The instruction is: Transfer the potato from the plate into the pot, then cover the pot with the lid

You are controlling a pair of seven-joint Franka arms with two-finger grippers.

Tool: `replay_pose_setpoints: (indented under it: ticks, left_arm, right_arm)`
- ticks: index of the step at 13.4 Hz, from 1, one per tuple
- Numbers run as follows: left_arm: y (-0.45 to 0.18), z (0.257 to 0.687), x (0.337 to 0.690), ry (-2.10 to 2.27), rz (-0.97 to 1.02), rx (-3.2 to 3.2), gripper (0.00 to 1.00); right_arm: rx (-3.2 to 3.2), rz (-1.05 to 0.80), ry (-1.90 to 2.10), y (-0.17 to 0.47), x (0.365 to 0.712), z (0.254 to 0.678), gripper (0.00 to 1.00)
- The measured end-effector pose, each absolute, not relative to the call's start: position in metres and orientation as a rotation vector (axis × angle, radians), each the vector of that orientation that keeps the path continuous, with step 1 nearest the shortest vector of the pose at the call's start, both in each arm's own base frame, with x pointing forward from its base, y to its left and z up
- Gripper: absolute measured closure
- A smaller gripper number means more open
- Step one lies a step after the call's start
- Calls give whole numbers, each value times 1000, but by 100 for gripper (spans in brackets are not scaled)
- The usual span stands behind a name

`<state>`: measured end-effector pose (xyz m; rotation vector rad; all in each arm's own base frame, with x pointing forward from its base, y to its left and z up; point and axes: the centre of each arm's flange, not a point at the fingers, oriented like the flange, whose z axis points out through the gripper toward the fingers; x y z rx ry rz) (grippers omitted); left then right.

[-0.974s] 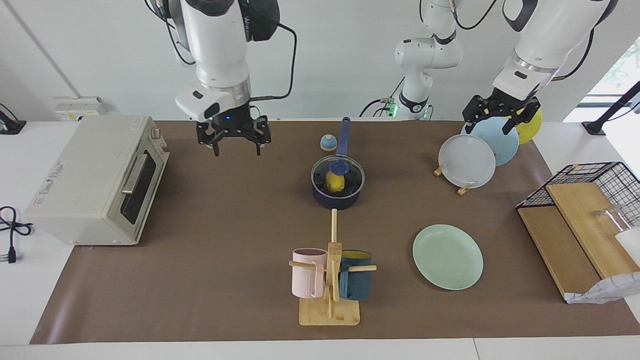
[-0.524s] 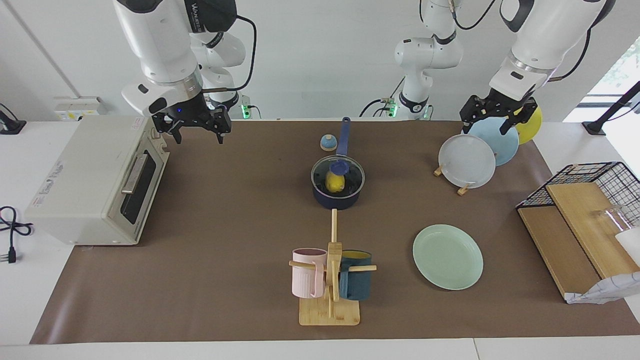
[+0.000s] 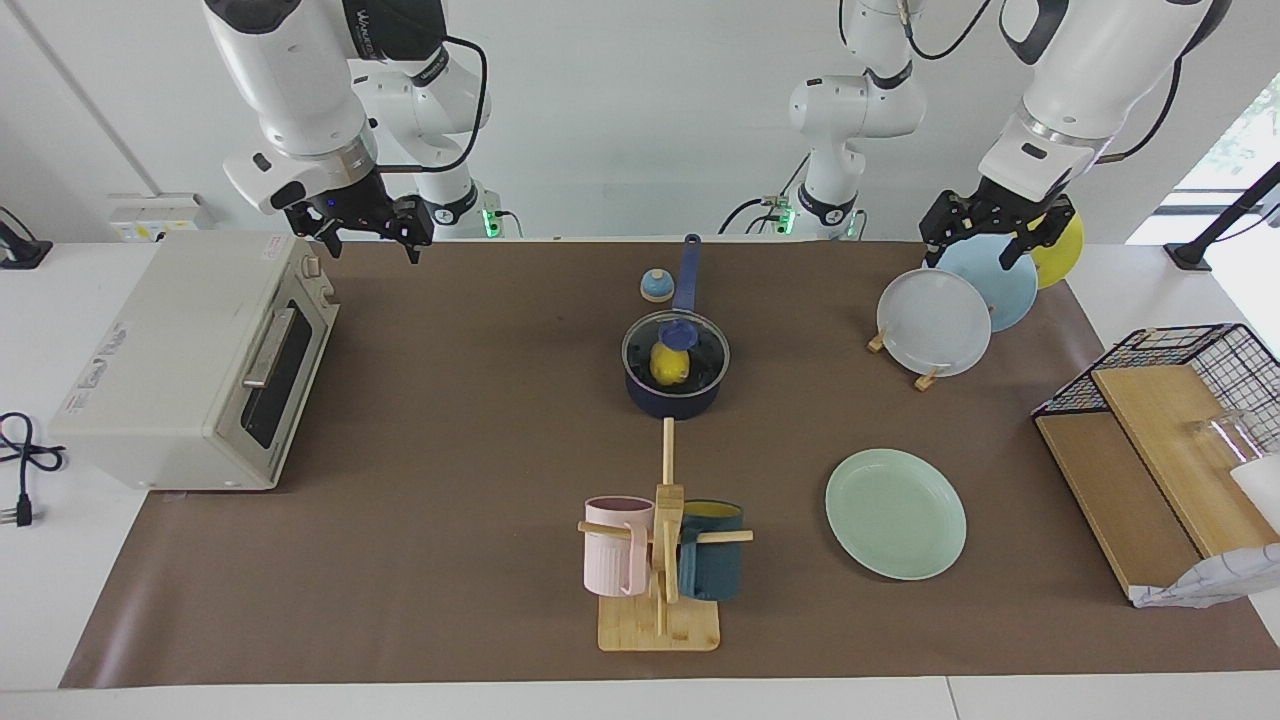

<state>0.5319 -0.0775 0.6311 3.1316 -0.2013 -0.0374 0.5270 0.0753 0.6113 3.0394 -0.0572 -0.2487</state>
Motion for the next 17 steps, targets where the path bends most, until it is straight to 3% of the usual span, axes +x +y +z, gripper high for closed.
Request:
replay_pose_setpoints:
  ticks: [17]
  left_arm:
    - [-78,631,532,-202,-37,3132,0]
  right_arm:
    - [3096,-190,-105,7,538,593,0]
